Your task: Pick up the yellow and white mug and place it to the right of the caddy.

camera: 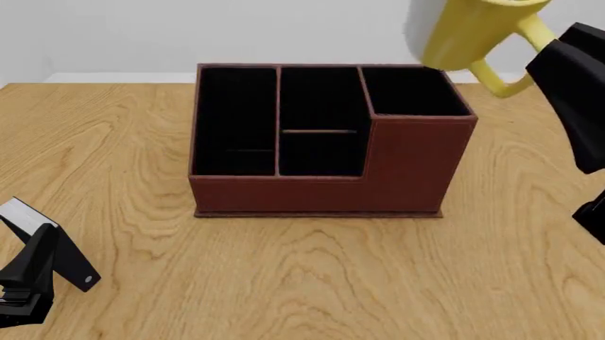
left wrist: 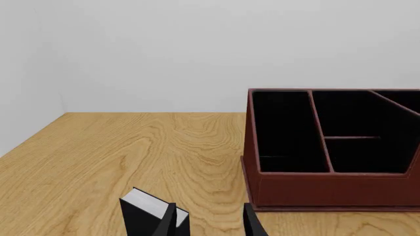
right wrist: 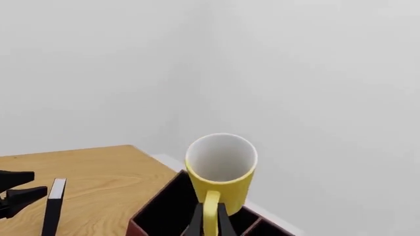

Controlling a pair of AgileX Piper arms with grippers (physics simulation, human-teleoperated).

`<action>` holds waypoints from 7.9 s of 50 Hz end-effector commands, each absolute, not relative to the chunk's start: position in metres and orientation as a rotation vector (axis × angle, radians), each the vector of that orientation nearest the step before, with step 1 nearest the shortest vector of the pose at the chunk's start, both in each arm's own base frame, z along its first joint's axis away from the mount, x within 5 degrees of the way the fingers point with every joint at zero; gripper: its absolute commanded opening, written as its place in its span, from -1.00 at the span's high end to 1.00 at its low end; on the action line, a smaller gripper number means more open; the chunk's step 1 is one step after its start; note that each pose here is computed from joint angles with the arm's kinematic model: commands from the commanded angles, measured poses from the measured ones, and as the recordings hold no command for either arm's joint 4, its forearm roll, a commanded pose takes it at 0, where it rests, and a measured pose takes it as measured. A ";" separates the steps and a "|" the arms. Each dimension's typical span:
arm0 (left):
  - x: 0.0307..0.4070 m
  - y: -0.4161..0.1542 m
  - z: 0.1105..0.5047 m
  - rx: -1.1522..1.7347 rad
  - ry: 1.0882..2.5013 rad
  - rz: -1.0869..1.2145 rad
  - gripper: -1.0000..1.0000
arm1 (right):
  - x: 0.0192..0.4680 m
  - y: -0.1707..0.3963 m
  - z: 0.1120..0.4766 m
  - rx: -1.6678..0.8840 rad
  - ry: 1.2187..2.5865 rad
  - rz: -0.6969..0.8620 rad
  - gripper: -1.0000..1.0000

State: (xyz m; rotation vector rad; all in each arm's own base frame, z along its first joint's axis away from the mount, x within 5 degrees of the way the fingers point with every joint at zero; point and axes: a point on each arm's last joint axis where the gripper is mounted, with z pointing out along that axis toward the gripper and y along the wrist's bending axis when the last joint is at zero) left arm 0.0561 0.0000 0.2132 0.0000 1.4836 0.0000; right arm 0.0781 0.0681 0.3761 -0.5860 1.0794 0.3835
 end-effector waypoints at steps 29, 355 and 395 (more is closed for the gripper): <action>0.056 0.000 0.213 0.000 1.484 0.000 -1.00 | 0.087 0.047 0.380 -0.446 1.137 0.207 1.00; 0.056 0.000 0.213 0.000 1.484 0.000 -1.00 | 0.232 -0.032 0.114 -0.053 1.852 -0.230 -1.00; 0.056 0.000 0.213 0.000 1.484 0.000 -1.00 | 0.168 -0.018 0.145 -0.090 1.771 -0.226 -1.00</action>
